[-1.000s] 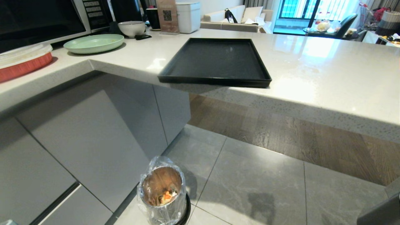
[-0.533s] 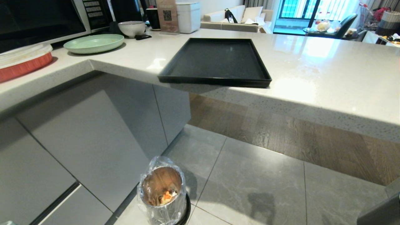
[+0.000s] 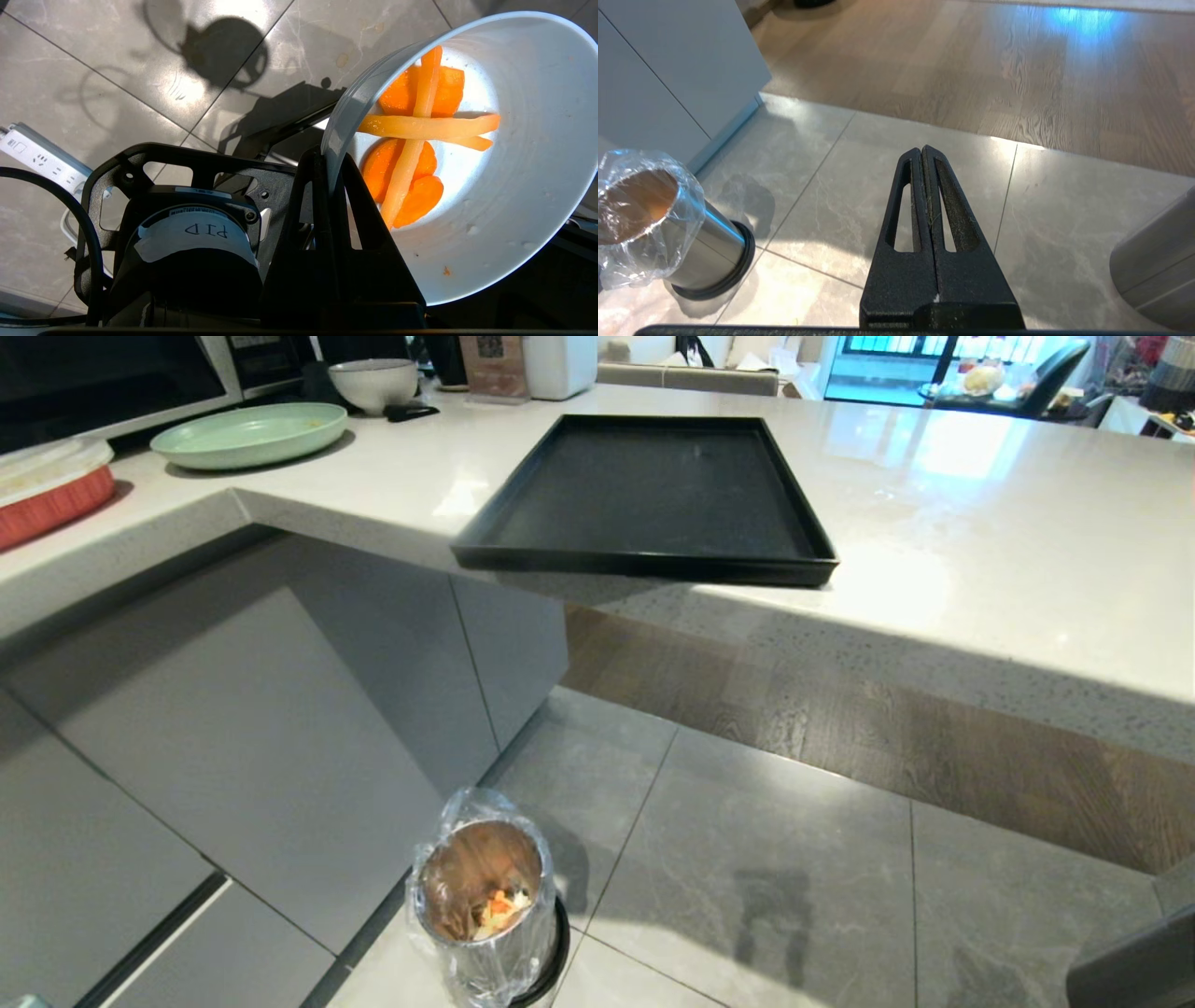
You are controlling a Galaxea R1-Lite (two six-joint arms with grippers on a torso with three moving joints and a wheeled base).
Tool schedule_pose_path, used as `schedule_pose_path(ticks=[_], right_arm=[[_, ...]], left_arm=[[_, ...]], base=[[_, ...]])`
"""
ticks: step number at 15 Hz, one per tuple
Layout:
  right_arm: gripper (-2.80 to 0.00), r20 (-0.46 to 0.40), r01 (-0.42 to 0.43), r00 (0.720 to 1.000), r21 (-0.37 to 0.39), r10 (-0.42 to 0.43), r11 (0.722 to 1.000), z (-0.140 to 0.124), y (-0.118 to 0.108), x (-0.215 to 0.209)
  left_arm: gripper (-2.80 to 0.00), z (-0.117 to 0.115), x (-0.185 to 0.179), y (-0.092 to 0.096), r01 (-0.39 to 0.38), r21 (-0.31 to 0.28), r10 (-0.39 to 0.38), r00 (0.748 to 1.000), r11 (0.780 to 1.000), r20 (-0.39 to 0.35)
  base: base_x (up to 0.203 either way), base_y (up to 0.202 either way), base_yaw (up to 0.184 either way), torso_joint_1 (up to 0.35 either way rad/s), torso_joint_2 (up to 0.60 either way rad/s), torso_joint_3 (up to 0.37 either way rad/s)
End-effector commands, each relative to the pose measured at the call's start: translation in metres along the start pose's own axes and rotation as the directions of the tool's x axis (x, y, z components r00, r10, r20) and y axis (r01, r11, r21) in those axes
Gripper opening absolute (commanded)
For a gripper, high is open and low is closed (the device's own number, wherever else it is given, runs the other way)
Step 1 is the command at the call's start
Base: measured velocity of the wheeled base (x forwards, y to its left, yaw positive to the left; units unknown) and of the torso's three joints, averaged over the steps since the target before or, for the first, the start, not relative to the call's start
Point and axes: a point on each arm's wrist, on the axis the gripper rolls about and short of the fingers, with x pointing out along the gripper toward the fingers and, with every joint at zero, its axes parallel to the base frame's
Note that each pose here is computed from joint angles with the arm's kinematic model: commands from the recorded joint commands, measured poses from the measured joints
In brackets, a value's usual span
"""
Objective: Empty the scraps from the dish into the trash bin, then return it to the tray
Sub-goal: Move the bowl over the trash can
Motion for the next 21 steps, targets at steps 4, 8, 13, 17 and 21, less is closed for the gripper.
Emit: schedule_pose_path(ticks=[4, 8, 13, 17, 21], right_arm=[[-2.8, 0.001, 0.0, 1.0, 0.001, 0.0, 1.0, 0.0001, 0.0, -0.0001], [-2.8, 0.001, 0.0, 1.0, 0.001, 0.0, 1.0, 0.0, 0.0, 0.0], [-2.8, 0.0, 0.0, 1.0, 0.001, 0.0, 1.0, -0.0003, 0.0, 0.0001], [-2.8, 0.001, 0.0, 1.0, 0.001, 0.0, 1.0, 0.0001, 0.0, 0.0], [-2.8, 0.001, 0.0, 1.0, 0.001, 0.0, 1.0, 0.0001, 0.0, 0.0]], left_arm=[[-2.8, -0.0012, 0.0004, 0.0006, -0.004, -0.001, 0.004, 1.0, 1.0, -0.01], [-2.8, -0.0025, 0.0011, 0.0015, -0.006, 0.0, 0.006, 1.0, 1.0, -0.012], [-2.8, -0.0025, 0.0011, 0.0015, -0.006, 0.002, 0.006, 1.0, 1.0, -0.012], [-2.8, -0.0024, 0.001, 0.0014, -0.006, 0.003, 0.006, 1.0, 1.0, -0.011], [-2.8, -0.0022, 0.0009, 0.0013, -0.006, 0.002, 0.006, 1.0, 1.0, -0.01]], base=[[0.0, 0.0, 0.0, 0.002, 0.0, -0.202], [0.0, 0.0, 0.0, 0.001, 0.0, -0.197], [0.0, 0.0, 0.0, 0.003, 0.0, -0.196], [0.0, 0.0, 0.0, 0.001, 0.0, -0.2], [0.0, 0.0, 0.0, 0.003, 0.0, -0.196]])
